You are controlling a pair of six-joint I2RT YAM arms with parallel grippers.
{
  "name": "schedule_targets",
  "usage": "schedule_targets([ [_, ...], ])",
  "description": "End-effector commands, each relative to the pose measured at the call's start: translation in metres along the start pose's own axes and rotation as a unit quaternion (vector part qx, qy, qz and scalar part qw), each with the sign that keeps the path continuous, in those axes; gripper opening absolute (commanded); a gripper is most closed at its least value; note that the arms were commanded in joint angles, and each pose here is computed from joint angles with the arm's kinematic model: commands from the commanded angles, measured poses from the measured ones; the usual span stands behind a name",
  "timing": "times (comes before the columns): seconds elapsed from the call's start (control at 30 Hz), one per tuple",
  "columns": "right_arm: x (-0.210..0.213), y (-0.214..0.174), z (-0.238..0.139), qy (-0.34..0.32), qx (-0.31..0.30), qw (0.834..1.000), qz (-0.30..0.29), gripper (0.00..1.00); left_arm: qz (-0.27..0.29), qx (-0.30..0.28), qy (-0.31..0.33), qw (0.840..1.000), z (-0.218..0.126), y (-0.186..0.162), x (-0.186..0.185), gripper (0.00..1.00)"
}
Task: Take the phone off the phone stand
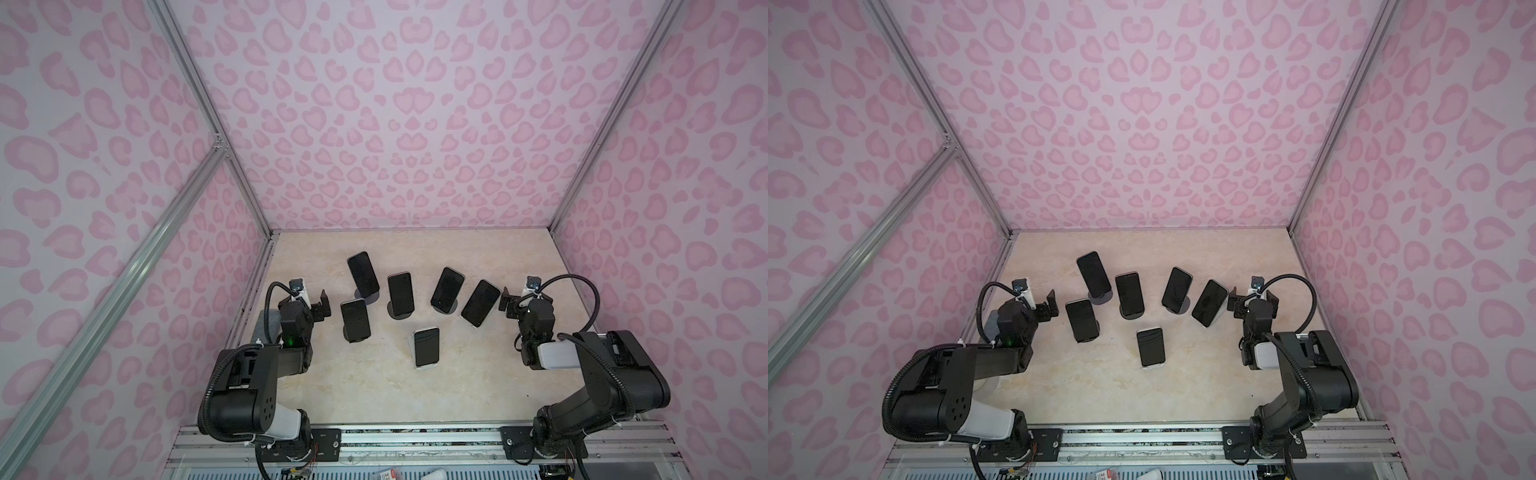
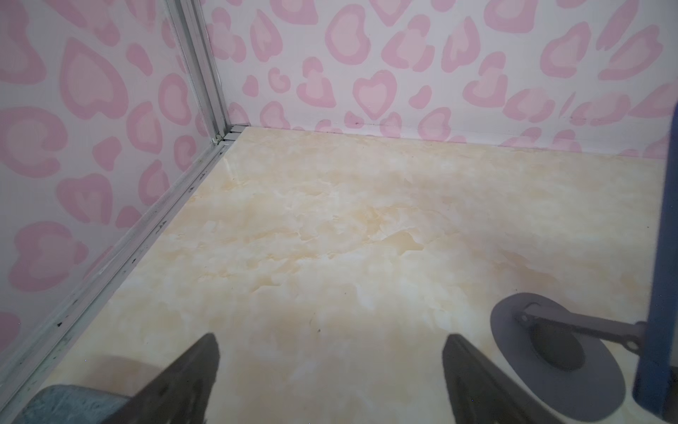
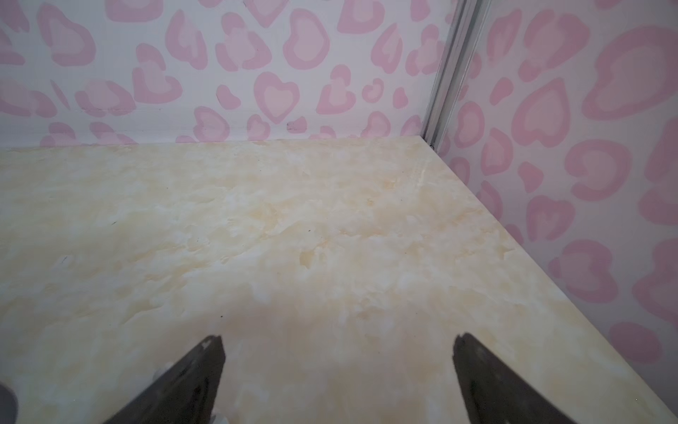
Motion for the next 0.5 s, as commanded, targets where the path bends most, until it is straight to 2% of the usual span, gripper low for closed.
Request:
schedule_targets([
  [0.0,0.0002,-0.0009,0.0001,0.000,0.002,1.000,-0.001,1.00,-0.001,-0.017,0.004,1.000,0.0008,0.0081,0.0021,0.98],
  [0.47,0.0003,-0.0009,0.0001,0.000,0.002,1.000,-0.001,1.00,-0.001,-0.016,0.003,1.000,0.0008,0.0075,0.0013,0.98],
])
Point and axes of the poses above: each gripper's point midway between its finger pads, its own z axis out along the fingers, its own x axis along the line the jaws close on, y = z × x, the point moved 3 cm from there along -z, back along the fingers, and after that the axes turned 12 degrees about z, right-handed, at the moved point
